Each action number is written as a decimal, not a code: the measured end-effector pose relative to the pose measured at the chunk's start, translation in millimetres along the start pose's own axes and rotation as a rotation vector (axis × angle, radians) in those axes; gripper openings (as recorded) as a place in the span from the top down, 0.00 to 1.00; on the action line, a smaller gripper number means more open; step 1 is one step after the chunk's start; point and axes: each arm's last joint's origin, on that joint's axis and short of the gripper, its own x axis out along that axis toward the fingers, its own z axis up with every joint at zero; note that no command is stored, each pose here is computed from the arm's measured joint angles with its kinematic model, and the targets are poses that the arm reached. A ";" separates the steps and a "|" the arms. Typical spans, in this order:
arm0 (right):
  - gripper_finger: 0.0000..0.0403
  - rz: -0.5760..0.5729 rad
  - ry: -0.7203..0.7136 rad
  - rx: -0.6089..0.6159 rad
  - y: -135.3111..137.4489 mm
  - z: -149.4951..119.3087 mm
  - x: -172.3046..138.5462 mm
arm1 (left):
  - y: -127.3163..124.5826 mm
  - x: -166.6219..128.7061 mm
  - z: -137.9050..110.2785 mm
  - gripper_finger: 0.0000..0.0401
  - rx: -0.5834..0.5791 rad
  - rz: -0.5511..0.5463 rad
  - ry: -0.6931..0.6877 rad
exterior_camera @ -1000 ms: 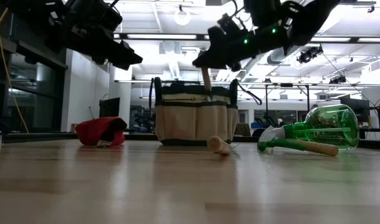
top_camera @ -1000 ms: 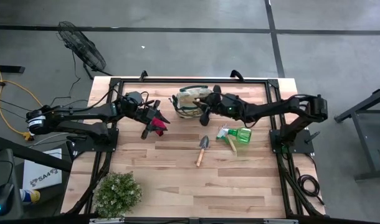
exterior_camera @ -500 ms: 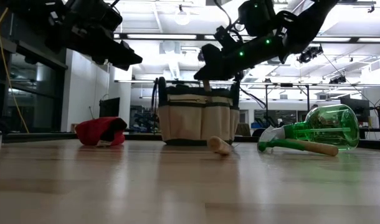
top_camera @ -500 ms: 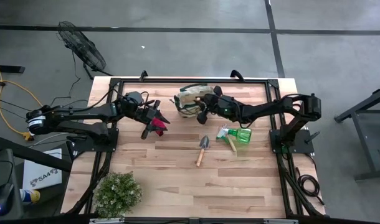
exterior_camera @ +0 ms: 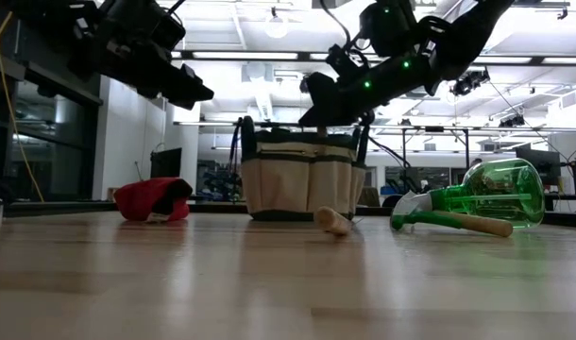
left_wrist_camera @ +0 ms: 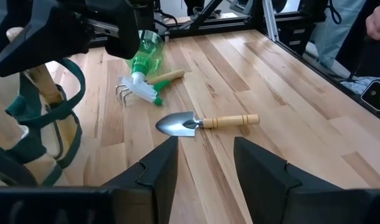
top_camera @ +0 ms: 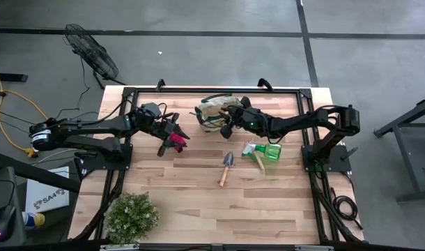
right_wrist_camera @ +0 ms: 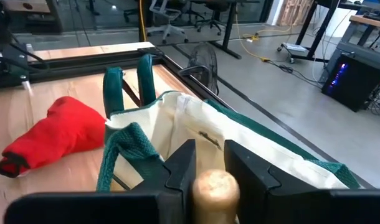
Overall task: Pick & Place Garden tools in Gardening bag
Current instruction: Put the right brown trowel into the gardening bag, then put the brown trowel into the gardening bag
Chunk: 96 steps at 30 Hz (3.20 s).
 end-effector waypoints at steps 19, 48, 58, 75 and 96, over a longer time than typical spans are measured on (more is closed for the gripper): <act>0.53 0.017 -0.052 0.066 -4.0 17.8 -11.9 | 0.5 0.0 0.0 0.62 -0.056 0.017 0.003; 0.37 0.510 0.099 -0.269 32.2 37.2 -93.5 | -12.6 14.1 1.0 0.62 0.079 0.065 0.038; 0.39 0.648 0.244 -0.364 67.1 9.1 -69.6 | -12.2 14.1 1.0 0.62 0.050 0.082 0.041; 0.39 0.662 0.344 -0.802 112.8 -28.6 -73.7 | -12.7 14.1 -1.1 0.62 0.002 0.078 0.059; 0.39 0.806 0.385 -0.882 125.4 -66.5 -55.4 | -12.7 14.0 -1.8 0.62 -0.015 0.082 0.066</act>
